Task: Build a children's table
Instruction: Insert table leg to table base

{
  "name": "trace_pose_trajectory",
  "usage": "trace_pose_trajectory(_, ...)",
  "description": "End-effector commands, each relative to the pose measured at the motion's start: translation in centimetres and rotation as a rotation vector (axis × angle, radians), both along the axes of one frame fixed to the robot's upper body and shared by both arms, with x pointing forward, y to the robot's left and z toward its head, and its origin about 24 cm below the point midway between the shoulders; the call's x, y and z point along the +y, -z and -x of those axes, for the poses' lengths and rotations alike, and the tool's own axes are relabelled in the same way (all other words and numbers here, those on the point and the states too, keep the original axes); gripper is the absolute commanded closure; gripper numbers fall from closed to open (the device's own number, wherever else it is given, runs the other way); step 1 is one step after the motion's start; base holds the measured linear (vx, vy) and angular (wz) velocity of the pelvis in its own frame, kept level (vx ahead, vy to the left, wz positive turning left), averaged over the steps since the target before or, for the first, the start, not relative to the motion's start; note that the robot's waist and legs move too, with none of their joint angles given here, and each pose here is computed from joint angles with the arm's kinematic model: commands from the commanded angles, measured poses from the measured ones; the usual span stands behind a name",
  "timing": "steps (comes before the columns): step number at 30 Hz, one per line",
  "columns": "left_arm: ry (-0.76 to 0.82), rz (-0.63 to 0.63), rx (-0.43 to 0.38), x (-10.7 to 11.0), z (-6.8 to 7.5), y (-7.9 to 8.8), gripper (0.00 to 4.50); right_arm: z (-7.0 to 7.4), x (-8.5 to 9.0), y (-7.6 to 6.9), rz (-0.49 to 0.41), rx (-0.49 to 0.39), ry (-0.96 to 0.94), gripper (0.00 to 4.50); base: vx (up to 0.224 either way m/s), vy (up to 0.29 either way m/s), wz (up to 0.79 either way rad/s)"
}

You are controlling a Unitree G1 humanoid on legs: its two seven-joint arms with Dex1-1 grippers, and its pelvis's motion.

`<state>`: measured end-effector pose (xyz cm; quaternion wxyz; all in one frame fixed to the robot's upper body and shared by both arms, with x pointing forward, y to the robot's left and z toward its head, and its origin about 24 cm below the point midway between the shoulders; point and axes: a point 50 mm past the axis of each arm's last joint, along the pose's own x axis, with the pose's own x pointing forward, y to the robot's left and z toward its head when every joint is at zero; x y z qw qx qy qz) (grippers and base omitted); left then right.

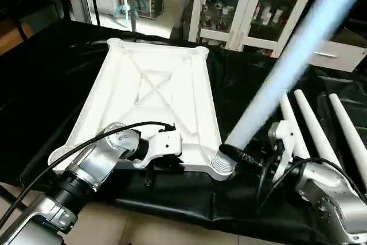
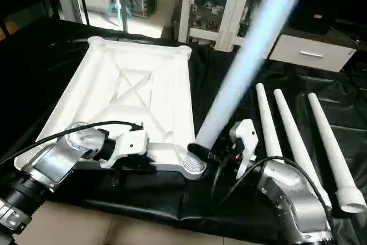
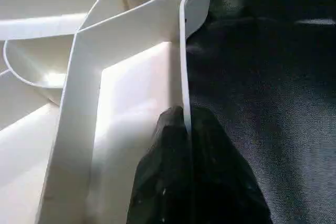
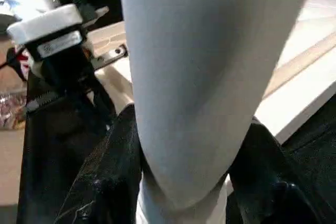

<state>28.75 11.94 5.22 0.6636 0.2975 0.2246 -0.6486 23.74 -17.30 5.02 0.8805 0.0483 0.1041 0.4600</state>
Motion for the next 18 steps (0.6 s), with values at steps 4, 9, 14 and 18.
trace_pose_trajectory(4,-0.071,-0.053,-0.036,1.0,-1.0,0.0,4.50,2.1,-0.6,4.1,0.096,0.197,0.013,2.65,0.000,0.000,0.00)
trace_pose_trajectory(9,-0.074,-0.052,-0.039,1.0,-1.1,-0.1,4.50,2.2,-0.8,4.8,0.088,0.230,0.061,2.65,0.000,0.000,0.00)
trace_pose_trajectory(14,-0.072,-0.052,-0.036,1.0,-1.1,-0.1,4.50,2.2,-0.7,5.6,0.170,0.277,0.003,2.65,0.000,0.000,0.00)
trace_pose_trajectory(18,-0.069,-0.054,-0.034,1.0,-1.0,-0.1,4.50,2.1,-0.6,5.4,0.205,0.280,-0.051,2.65,0.000,0.000,0.00)
